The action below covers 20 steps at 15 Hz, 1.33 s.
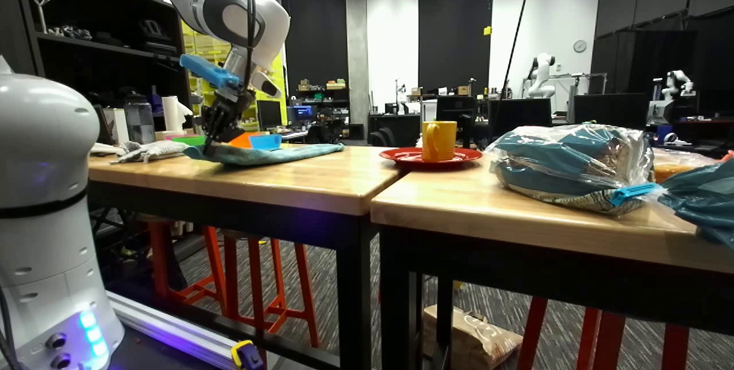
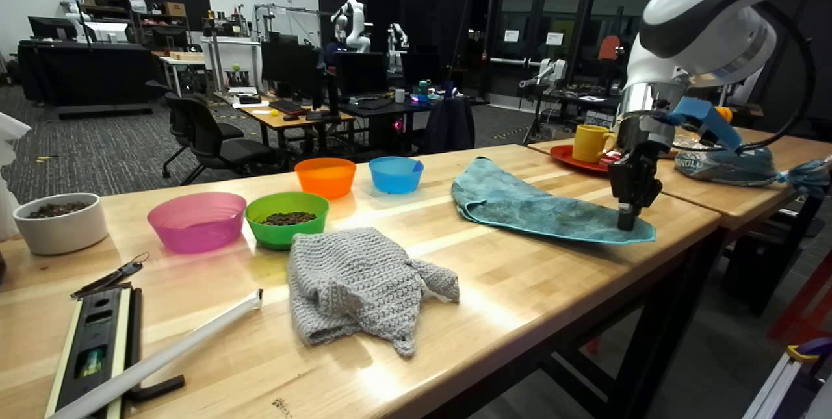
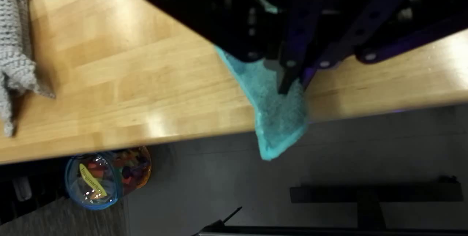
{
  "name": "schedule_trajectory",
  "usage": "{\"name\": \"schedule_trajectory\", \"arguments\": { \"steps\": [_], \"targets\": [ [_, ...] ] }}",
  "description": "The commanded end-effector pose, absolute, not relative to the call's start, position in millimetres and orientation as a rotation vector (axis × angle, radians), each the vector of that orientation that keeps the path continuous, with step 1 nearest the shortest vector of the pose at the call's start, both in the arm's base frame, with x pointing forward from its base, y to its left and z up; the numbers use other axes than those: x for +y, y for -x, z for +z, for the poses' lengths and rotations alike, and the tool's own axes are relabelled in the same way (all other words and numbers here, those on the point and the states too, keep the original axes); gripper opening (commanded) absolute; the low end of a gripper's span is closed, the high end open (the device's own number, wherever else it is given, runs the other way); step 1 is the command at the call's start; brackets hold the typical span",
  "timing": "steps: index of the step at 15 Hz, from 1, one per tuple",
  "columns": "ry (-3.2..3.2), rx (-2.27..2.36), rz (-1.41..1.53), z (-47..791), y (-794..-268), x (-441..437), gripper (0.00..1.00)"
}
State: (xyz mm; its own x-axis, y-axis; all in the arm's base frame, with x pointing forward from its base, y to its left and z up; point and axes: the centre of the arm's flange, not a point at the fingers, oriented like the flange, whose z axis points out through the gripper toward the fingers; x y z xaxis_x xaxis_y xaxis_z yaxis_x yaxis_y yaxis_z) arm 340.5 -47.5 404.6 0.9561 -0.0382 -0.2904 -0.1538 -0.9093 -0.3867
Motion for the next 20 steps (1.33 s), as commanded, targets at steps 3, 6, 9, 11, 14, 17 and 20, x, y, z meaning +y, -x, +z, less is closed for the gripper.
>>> {"name": "schedule_trajectory", "arguments": {
  "steps": [3,6,9,11,14,17,20],
  "targets": [
    [2.646,0.101,0.449,443,-314,-46,0.01],
    [2.621,0.078,0.471,457,-304,-44,0.01],
    [2.615,0.050,0.455,466,-303,-43,0.01],
    [2.629,0.043,0.421,471,-313,-45,0.01],
    [2.640,0.039,0.398,479,-331,-47,0.01],
    [2.657,0.048,0.362,486,-352,-52,0.01],
    [2.665,0.071,0.330,489,-373,-59,0.01]
  ]
}}
